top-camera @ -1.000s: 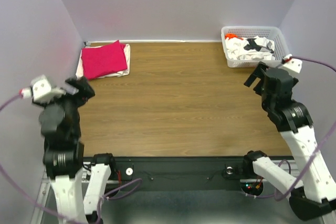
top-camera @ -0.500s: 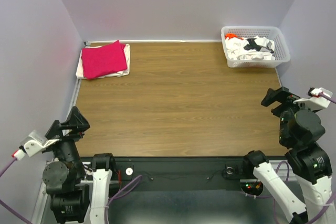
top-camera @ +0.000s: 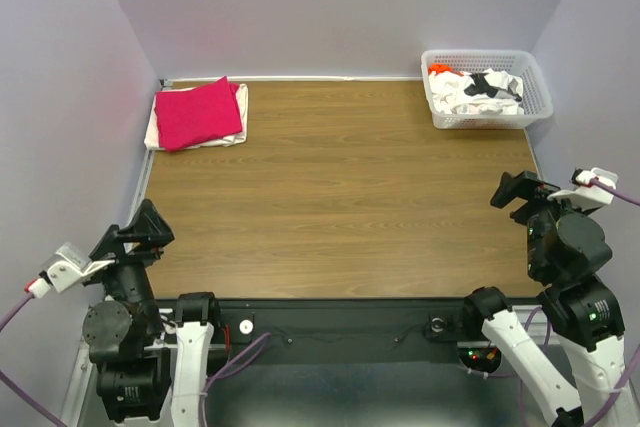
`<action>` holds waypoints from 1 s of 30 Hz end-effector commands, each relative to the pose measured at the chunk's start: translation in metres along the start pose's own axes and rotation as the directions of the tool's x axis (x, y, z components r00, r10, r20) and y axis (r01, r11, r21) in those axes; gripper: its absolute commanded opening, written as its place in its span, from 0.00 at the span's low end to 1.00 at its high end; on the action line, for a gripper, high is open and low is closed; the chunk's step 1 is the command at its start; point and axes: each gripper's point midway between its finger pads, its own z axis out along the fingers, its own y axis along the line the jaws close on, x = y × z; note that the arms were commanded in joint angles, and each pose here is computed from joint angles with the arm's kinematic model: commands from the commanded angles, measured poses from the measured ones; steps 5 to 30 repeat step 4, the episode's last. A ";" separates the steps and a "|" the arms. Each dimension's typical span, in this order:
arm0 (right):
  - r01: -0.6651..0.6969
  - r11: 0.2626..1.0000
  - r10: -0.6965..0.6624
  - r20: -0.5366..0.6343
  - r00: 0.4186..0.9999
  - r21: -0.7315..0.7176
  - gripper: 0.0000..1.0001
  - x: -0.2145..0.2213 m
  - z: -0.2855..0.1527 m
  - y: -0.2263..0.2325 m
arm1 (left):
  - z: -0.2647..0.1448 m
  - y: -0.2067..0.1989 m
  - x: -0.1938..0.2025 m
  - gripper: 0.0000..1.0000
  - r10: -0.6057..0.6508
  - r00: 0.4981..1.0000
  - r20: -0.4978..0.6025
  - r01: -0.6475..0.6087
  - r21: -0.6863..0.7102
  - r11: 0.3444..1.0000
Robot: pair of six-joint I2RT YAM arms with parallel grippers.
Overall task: Fold and stack the t-shirts
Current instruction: Neatly place the folded tshirt to the corner
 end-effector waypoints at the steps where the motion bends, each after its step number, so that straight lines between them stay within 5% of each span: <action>1: -0.001 0.999 0.004 0.068 0.998 -0.037 1.00 -0.023 0.001 0.008 | 0.010 -0.006 0.003 0.99 -0.036 0.999 0.005 0.036 0.015 0.999; 30: -0.015 0.999 0.018 0.065 0.998 -0.043 1.00 -0.021 0.003 0.011 | 0.017 -0.008 0.005 0.99 -0.028 1.000 0.002 0.028 0.015 1.000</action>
